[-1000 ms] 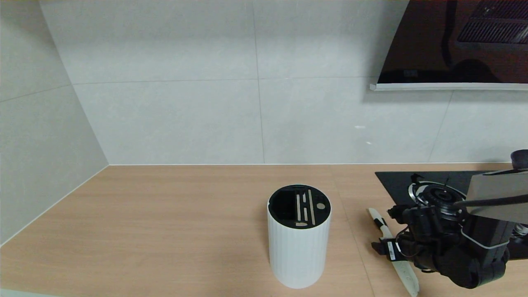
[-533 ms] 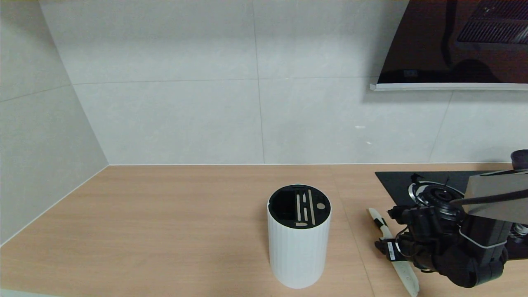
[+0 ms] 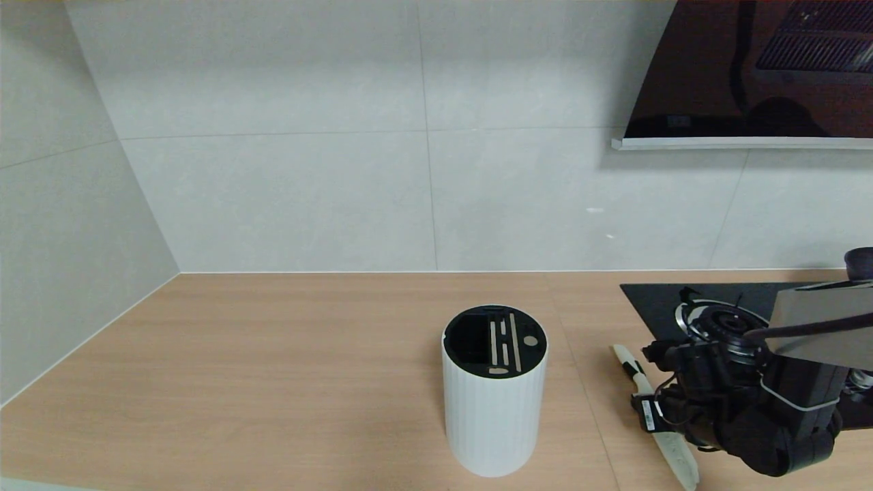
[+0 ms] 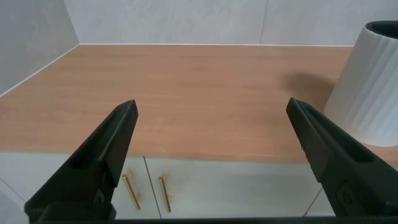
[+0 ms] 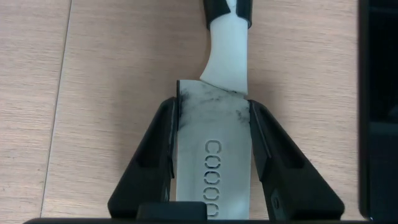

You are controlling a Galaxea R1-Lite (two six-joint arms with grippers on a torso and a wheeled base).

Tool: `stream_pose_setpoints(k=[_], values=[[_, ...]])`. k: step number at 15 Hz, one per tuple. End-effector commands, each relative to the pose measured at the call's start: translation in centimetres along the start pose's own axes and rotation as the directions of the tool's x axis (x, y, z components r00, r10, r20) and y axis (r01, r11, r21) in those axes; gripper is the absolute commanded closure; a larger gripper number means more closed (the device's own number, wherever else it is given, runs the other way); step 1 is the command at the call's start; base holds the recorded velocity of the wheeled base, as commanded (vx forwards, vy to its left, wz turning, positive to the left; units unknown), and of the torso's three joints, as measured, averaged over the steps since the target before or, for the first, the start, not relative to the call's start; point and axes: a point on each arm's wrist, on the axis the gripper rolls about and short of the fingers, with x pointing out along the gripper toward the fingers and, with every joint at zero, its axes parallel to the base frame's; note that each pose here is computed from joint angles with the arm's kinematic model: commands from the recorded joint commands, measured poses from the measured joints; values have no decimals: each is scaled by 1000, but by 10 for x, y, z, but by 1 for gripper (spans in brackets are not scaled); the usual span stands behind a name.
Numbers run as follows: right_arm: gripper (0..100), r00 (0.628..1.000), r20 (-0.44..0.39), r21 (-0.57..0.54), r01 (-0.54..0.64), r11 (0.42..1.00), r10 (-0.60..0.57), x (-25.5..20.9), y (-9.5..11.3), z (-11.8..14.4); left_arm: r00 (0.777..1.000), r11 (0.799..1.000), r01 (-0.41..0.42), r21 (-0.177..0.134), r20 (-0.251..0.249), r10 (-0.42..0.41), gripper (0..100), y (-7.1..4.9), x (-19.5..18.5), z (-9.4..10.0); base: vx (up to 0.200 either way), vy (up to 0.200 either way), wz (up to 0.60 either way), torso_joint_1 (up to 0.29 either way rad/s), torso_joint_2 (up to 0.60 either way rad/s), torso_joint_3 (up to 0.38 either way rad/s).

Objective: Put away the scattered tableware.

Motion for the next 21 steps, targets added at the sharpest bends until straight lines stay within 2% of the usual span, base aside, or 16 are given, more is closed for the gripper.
stream_pose_setpoints(k=[1, 6, 9, 11, 12, 13, 14, 15, 16, 17, 18, 19, 20, 21], values=[[100, 999, 46, 7, -2, 1000, 2, -11, -1, 11, 1000, 1000, 0, 0, 0, 0, 0, 0, 0, 0, 0, 0, 0, 0, 0, 0], [100, 985, 170, 17, -23, 1000, 19, -52, -1, 37, 1000, 1000, 0, 4, 0, 0, 0, 0, 0, 0, 0, 0, 0, 0, 0, 0], [100, 964, 261, 11, -53, 999, 49, -81, 3, 51, 1000, 1000, 1, 7, 2, -1, 0, 0, 0, 0, 0, 0, 0, 0, 0, 0], [100, 949, 309, 5, -72, 997, 67, -100, 5, 57, 999, 1000, 2, -17, 34, -1, 0, 0, -1, 7, 0, 0, 0, 0, 0, 0], [100, 936, 340, -8, -93, 996, 90, -114, 9, 59, 997, 997, 26, -66, 75, -21, 0, 0, -5, 18, 0, 0, 0, 0, 0, 0], [100, 927, 361, -18, -105, 994, 105, -124, 11, 60, 993, 995, 78, -69, 89, -72, 0, -1, -8, 25, 0, 0, 0, 0, 0, 0], [100, 916, 384, -29, -113, 993, 115, -135, 12, 60, 987, 987, 148, -65, 70, -144, 0, -3, -8, 32, 0, 0, 0, 0, 0, 0], [100, 899, 421, -31, -124, 992, 126, -146, 12, 65, 977, 975, 210, -65, 33, -208, 0, -4, -5, 47, 0, 0, 0, 0, 0, 0], [100, 896, 426, -33, -125, 992, 127, -148, 12, 65, 975, 973, 220, -68, 24, -219, 0, -5, -4, 51, 0, 0, 0, 0, 0, 0], [100, 859, 492, -72, -126, 989, 145, -161, 12, 79, 945, 944, 316, -90, -62, -322, 0, -8, 20, 97, 0, 0, 0, 0, 0, 0], [100, 843, 518, -93, -115, 989, 147, -164, 12, 88, 932, 934, 342, -102, -88, -351, 0, -10, 33, 116, 0, 0, 0, 0, 0, 0], [100, 827, 542, -110, -111, 988, 153, -167, 15, 99, 916, 924, 362, -122, -137, -377, 0, -11, 56, 134, 0, 0, 0, 0, 0, 0], [100, 804, 565, -132, -138, 982, 188, -180, 26, 114, 895, 912, 385, -144, -183, -406, 0, -14, 88, 154, 0, 0, 0, 0, 0, 0], [100, 795, 567, -146, -158, 977, 213, -190, 32, 124, 875, 897, 412, -160, -205, -439, 0, -18, 114, 163, 0, 0, 0, 0, 0, 0]])
